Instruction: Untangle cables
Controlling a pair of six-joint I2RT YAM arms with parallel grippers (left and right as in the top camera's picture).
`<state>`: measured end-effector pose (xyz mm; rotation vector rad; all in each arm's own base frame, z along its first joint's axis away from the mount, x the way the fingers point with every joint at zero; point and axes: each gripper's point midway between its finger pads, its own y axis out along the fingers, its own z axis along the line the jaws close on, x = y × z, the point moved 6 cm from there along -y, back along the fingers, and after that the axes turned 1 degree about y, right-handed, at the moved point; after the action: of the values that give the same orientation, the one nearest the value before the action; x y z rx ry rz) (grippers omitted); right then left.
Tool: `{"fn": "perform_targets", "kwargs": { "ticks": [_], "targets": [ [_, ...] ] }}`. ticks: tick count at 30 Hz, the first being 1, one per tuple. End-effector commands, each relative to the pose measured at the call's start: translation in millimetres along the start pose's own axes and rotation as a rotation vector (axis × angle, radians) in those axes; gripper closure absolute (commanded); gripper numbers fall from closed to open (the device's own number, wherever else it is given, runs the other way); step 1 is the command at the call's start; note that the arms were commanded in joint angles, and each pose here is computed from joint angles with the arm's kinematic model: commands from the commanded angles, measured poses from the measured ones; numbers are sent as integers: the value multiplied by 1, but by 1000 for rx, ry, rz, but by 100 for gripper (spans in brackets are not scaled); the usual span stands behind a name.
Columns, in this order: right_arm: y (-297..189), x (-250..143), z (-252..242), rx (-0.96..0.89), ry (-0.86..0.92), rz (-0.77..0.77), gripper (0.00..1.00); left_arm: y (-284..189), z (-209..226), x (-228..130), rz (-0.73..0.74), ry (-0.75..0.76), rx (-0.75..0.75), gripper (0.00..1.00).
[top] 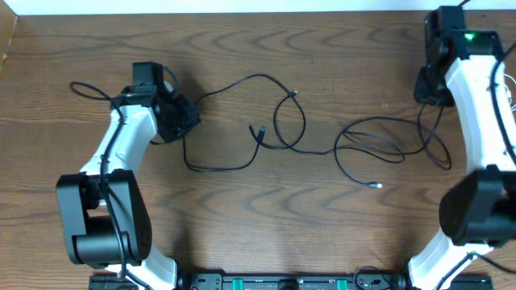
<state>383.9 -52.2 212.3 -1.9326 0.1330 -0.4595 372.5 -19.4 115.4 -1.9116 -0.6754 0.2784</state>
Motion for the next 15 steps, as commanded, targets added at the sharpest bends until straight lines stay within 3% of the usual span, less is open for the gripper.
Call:
{"fn": "perform_targets", "kwargs": {
  "ticks": [1,10,13,15],
  "targets": [
    [26,-4,14,3,-11,81,97,4,-15,-6,8,58,-19,72],
    [75,-11,39,1,-58,206,91,5,-16,-7,-10,72,10,68],
    [82,-9,52,79,-44,214,56,5,-17,-7,-10,72,9,67],
    [82,-6,58,124,-32,204,48,6,-17,-7,-12,74,7,65]
  ]
}}
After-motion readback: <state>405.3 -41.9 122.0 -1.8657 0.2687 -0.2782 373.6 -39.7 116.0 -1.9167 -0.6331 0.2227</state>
